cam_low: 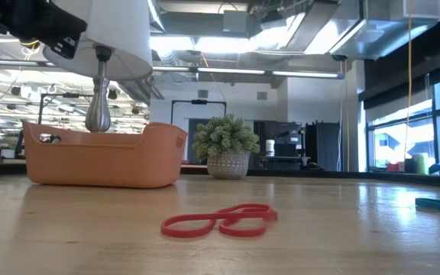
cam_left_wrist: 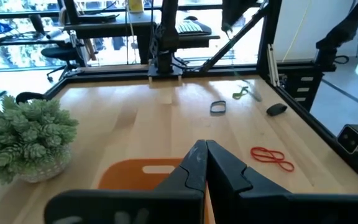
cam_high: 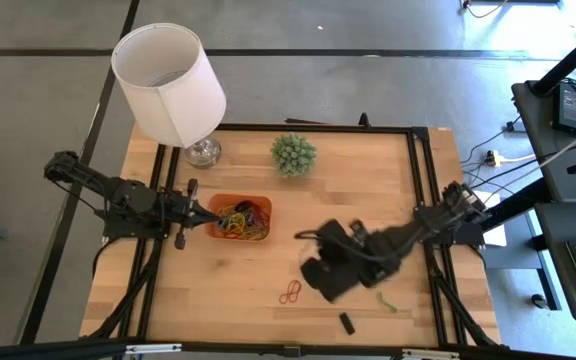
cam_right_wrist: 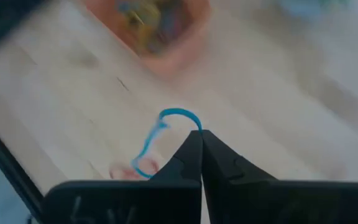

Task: Pick and place rubber bands into bin
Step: Put the blue rubber band into the orange bin

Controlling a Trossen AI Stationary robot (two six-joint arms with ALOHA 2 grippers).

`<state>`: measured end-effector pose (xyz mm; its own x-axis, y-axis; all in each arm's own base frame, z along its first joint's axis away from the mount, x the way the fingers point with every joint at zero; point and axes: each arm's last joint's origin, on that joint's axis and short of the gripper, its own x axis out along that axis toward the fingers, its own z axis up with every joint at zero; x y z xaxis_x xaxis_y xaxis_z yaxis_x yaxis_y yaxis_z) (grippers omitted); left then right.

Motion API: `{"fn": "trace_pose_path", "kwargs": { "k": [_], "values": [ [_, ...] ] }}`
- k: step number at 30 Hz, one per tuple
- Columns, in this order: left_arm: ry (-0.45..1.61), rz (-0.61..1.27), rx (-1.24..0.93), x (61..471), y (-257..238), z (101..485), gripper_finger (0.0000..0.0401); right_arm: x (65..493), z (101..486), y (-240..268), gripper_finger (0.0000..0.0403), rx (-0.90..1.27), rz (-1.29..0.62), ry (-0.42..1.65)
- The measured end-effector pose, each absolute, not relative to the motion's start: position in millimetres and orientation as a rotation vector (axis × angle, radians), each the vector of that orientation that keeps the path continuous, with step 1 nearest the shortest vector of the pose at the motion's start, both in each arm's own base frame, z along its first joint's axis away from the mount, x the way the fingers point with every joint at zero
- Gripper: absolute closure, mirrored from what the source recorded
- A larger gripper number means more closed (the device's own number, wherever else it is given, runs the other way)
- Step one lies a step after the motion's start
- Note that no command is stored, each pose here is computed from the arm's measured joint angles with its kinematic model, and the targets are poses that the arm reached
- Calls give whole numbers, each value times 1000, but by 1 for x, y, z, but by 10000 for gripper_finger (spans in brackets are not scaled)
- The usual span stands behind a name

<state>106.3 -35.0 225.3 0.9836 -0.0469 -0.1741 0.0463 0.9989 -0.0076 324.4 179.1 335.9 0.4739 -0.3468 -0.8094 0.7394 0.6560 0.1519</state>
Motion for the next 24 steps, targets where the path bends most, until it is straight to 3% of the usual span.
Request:
{"fn": "trace_pose_path", "kwargs": {
  "k": [12,17,24],
  "values": [
    [191,-54,-20,104,-34,224,400,425,354,93,403,369,-425,504],
    [193,-84,-37,104,-35,224,399,455,327,60,403,367,-394,536],
    [193,-79,-38,104,-35,224,398,486,261,37,403,367,-370,700]
  ]
}}
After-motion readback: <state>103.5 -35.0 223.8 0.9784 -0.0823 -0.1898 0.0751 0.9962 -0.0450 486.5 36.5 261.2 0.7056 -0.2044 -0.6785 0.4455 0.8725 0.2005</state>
